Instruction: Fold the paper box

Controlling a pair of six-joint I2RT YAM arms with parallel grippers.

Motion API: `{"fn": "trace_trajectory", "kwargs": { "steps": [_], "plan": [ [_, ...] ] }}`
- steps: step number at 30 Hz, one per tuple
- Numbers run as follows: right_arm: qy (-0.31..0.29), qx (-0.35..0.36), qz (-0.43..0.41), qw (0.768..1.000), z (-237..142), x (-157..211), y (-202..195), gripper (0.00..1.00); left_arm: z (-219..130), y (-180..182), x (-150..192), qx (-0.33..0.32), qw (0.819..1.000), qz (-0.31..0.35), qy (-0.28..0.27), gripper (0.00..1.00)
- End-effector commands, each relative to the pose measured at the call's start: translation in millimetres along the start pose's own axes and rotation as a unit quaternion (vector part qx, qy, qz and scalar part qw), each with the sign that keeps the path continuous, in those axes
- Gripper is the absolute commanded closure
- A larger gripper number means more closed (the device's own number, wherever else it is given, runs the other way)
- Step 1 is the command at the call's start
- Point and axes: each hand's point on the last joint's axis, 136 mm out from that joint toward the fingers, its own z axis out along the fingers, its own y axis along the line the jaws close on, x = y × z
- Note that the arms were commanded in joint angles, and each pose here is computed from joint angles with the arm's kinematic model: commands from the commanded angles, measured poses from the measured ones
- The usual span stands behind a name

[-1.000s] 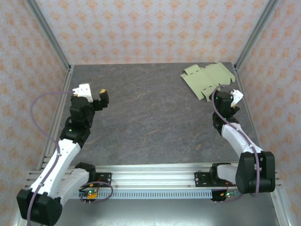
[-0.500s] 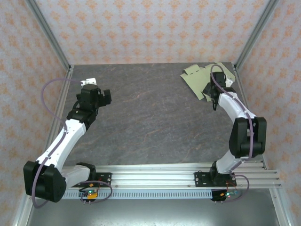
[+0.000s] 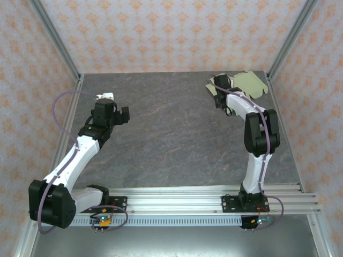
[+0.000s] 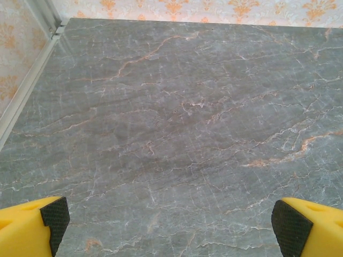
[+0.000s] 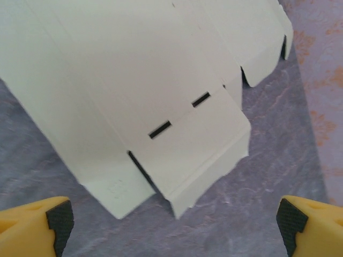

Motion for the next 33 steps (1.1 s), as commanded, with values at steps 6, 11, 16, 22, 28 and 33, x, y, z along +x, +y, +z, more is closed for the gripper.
{"fn": "trace_trajectory", "kwargs": {
  "steps": [6,11,16,22,28,33],
  "plan": [
    [0.050,0.034,-0.140,0.988,11,26,-13,0.11,-1,9,-5,-0.023,0.999,0.017,-0.017,0.00],
    [0.062,0.040,-0.146,0.987,20,31,-13,0.11,-2,15,-5,-0.039,0.999,0.027,-0.022,0.00],
    [0.059,0.044,-0.142,0.987,29,30,-14,0.14,-1,21,-2,-0.057,0.998,0.034,-0.023,0.00],
    [0.048,0.070,-0.139,0.987,35,20,-22,0.21,-1,22,-3,-0.060,0.997,0.038,-0.022,0.00],
    [0.048,0.072,-0.126,0.988,40,19,-20,0.22,-7,23,-8,-0.060,0.997,0.035,-0.032,0.00],
    [0.049,0.070,-0.112,0.990,42,23,-18,0.22,-11,22,-12,-0.056,0.997,0.029,-0.038,0.00]
  ]
}}
